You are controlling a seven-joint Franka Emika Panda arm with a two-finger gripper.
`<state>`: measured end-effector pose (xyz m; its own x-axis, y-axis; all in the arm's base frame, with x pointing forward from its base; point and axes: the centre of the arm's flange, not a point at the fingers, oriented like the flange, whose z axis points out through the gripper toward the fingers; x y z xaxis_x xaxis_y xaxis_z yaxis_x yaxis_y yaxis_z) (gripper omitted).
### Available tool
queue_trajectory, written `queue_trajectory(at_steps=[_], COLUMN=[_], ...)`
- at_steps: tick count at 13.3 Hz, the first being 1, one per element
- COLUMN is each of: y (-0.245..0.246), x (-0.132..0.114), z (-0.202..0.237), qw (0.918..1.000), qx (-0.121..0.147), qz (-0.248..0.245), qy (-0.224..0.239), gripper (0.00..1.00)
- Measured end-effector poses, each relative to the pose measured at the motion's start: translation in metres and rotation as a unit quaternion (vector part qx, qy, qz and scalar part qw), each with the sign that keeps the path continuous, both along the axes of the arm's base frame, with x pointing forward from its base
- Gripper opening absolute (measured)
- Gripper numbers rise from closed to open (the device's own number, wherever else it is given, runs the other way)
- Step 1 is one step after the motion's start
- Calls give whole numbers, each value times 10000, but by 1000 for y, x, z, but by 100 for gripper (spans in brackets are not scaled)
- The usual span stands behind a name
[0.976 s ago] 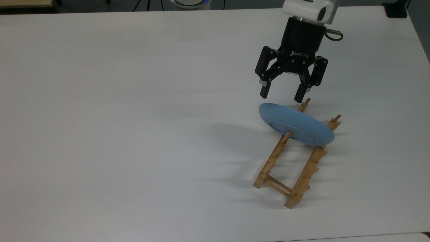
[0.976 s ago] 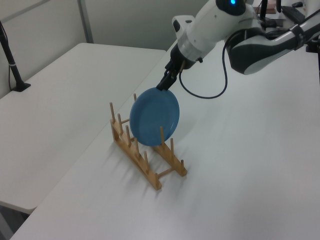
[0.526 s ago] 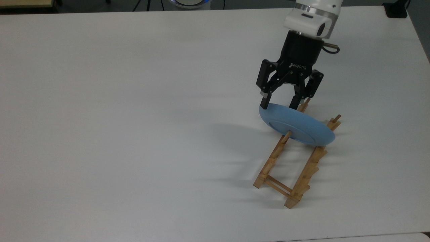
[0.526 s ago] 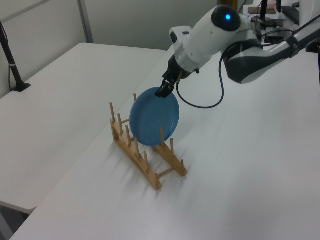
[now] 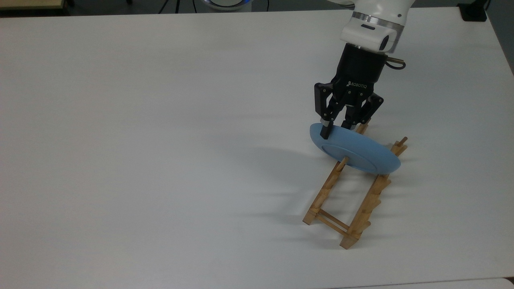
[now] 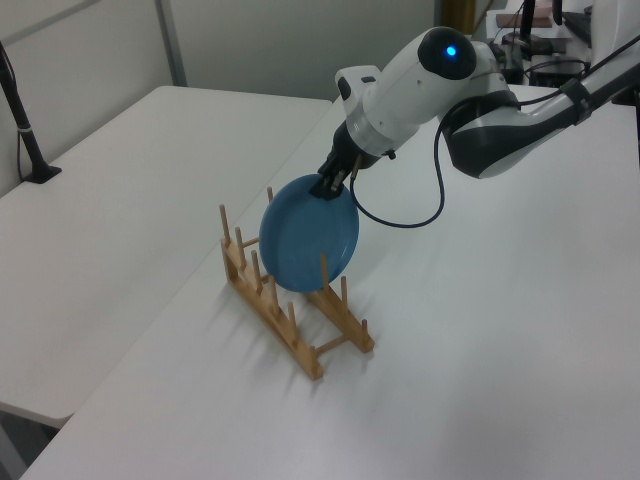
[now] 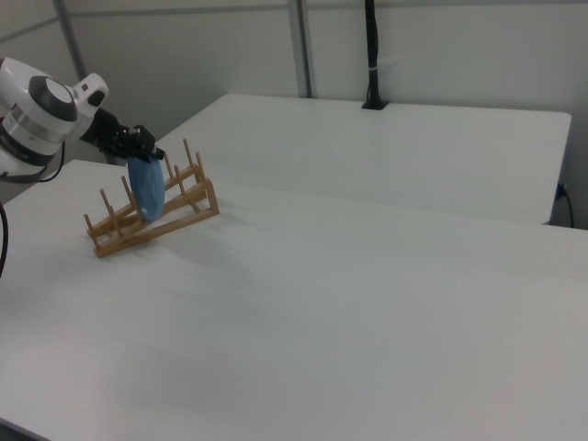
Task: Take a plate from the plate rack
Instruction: 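Lower the gripper and close it on the blue plate's rim, then lift the blue plate up out of the wooden rack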
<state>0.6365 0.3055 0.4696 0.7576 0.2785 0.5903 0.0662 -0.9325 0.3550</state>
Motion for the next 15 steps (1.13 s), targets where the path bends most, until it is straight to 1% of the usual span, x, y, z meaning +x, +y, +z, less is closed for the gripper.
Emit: queue_trajectory(at_steps=[1,2,3,5,6,10,13,14,15], y=[1,2,2,4,5,5,5,4,0], x=[0,-1,-1,-1,-1,-1,-2,-3,-9], z=[0,1,2,4,5,11,29,40,64], qw=[10000,10000,10000,10000,10000,9999,9996,9994,9986], qx=[3,9,16,16,-16,-21,47,94,312], qz=[6,12,18,40,61,72,53,35,-46], qy=[0,-6,-14,-37,-66,-134,-268,-344,-435], gripper=[27,21,21,10,7,7,7,7,7])
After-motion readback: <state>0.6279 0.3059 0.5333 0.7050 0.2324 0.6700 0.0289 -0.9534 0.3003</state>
